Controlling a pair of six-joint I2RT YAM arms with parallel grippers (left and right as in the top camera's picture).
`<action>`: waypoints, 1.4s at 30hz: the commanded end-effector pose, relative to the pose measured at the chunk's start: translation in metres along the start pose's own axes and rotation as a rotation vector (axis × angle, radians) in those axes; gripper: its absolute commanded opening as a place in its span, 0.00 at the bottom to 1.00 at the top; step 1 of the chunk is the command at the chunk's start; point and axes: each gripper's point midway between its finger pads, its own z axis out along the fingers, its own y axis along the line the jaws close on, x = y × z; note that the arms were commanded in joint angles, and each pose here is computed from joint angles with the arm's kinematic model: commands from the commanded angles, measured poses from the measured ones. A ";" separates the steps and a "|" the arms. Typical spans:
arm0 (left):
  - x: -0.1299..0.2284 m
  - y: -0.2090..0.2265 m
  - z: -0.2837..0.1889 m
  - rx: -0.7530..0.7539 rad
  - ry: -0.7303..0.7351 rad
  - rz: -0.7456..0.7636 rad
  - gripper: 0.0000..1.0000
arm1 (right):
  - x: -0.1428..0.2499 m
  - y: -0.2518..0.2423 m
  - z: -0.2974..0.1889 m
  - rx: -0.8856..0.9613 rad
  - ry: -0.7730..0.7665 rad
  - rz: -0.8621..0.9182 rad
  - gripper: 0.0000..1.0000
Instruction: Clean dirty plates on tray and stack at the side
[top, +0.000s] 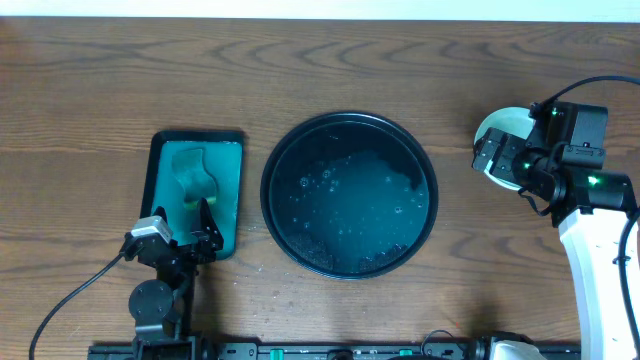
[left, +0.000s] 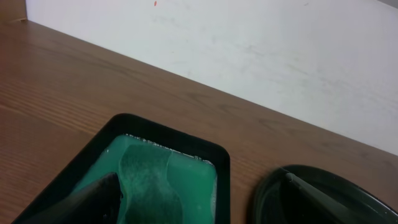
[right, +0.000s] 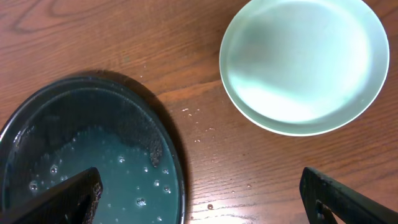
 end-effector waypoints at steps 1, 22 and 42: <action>0.014 0.001 0.000 0.003 0.052 -0.003 0.82 | -0.003 0.002 -0.002 0.000 -0.009 -0.015 0.99; 0.014 0.001 0.000 0.003 0.052 -0.003 0.82 | -0.003 0.002 -0.002 0.000 -0.009 -0.015 0.99; 0.014 0.001 0.000 0.003 0.052 -0.003 0.82 | 0.017 0.049 -0.145 -0.222 -0.416 -0.157 0.99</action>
